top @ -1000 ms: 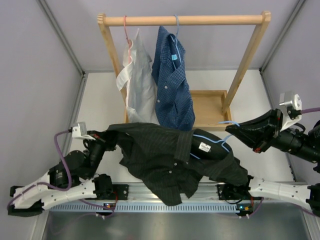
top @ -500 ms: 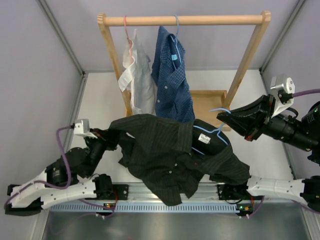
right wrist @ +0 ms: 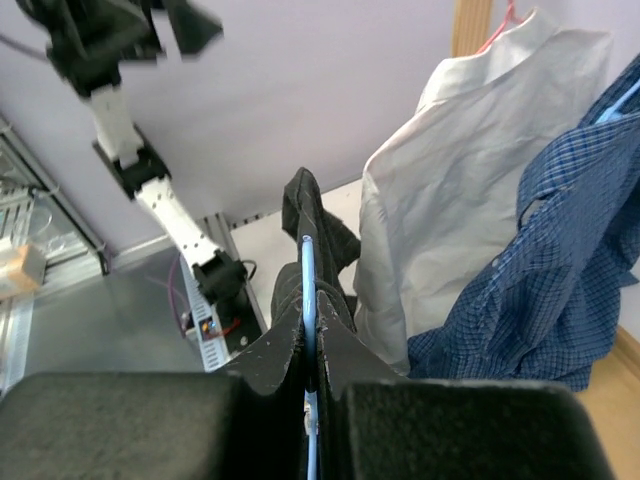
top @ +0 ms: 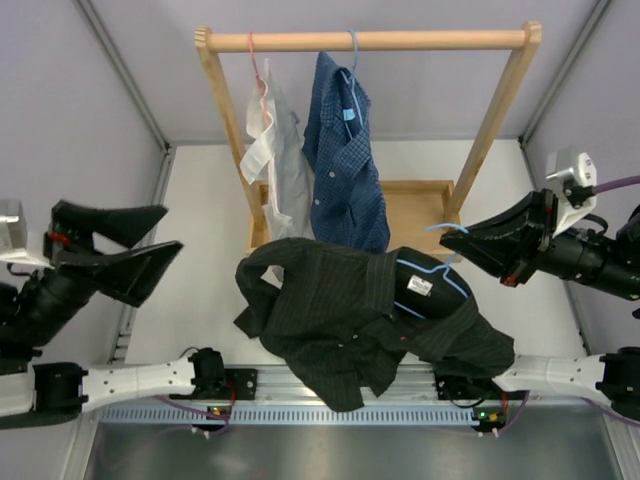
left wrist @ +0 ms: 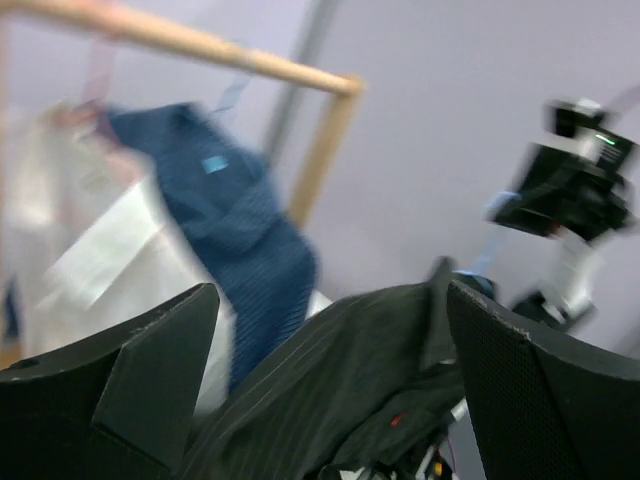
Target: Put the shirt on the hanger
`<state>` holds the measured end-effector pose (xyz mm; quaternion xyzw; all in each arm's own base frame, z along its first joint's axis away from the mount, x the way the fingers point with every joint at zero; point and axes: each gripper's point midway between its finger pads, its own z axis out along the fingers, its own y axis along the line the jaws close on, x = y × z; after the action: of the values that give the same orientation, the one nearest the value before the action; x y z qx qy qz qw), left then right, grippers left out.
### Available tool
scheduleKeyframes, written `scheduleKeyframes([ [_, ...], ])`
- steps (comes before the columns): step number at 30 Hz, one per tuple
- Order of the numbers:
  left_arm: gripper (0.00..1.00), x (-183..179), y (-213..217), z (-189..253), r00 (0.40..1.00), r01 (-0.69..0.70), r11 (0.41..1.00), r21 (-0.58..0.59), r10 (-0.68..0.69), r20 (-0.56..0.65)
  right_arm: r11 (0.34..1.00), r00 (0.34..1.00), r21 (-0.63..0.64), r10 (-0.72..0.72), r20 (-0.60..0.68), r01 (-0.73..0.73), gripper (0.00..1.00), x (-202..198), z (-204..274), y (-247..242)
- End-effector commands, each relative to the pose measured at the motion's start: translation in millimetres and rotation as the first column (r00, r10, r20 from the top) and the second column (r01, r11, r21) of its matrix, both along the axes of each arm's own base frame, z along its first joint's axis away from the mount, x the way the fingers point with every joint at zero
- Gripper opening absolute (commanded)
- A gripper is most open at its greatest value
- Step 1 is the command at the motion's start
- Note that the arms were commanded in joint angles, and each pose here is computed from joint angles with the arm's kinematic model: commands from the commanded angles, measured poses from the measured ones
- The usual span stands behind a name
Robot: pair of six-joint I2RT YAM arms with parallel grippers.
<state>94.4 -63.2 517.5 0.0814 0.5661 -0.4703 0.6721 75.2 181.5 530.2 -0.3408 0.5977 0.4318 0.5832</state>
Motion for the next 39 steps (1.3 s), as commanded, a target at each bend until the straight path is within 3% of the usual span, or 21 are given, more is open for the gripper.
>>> scheduleKeyframes([
  [1,0.98,-34,-154,-11,0.885,0.359,0.825,0.436,-0.449,0.122,0.99,0.995,-0.101,0.095,-0.041,-0.099,0.0,-11,-29,15],
  [2,0.98,-31,-199,-32,0.855,0.41,0.742,0.53,-0.515,0.06,0.987,0.993,-0.111,0.112,-0.048,-0.116,0.0,-14,-34,17],
  [3,0.98,-39,-209,-33,0.806,0.433,0.681,0.591,-0.586,0.085,0.985,0.991,-0.113,0.124,-0.052,-0.129,0.0,-16,-36,17],
  [9,0.98,-44,-276,-69,0.68,0.51,0.497,0.702,-0.732,0.024,0.973,0.982,-0.136,0.179,-0.061,-0.186,0.0,-26,-49,19],
  [15,0.97,-49,-296,-101,0.625,0.558,0.403,0.725,-0.779,-0.048,0.97,0.981,-0.15,0.186,-0.051,-0.192,0.0,-25,-52,22],
  [16,0.88,-50,-299,-112,0.615,0.57,0.378,0.729,-0.785,-0.074,0.97,0.981,-0.152,0.186,-0.049,-0.192,0.0,-24,-52,23],
  [19,0.78,-50,-299,-123,0.618,0.576,0.365,0.732,-0.78,-0.097,0.97,0.981,-0.152,0.187,-0.042,-0.191,0.0,-23,-51,23],
  [28,0.76,-45,-282,-130,0.562,0.646,0.335,0.686,-0.817,-0.13,0.961,0.974,-0.159,0.224,-0.035,-0.227,0.0,-29,-54,24],
  [30,0.63,-40,-283,-133,0.557,0.663,0.328,0.673,-0.817,-0.151,0.954,0.967,-0.161,0.251,-0.035,-0.253,0.0,-33,-55,27],
  [31,0.48,-39,-285,-134,0.557,0.665,0.325,0.672,-0.816,-0.156,0.952,0.966,-0.162,0.257,-0.036,-0.259,0.0,-34,-55,28],
  [33,0.39,-39,-289,-140,0.545,0.678,0.307,0.668,-0.819,-0.176,0.946,0.96,-0.162,0.28,-0.027,-0.281,0.0,-37,-54,30],
  [37,0.0,-45,-291,-140,0.5,0.705,0.274,0.654,-0.846,-0.185,0.942,0.956,-0.162,0.294,-0.015,-0.293,0.0,-38,-54,31],
  [39,0.0,-49,-289,-139,0.484,0.708,0.266,0.654,-0.858,-0.174,0.945,0.958,-0.159,0.287,-0.009,-0.285,0.0,-37,-53,30],
])
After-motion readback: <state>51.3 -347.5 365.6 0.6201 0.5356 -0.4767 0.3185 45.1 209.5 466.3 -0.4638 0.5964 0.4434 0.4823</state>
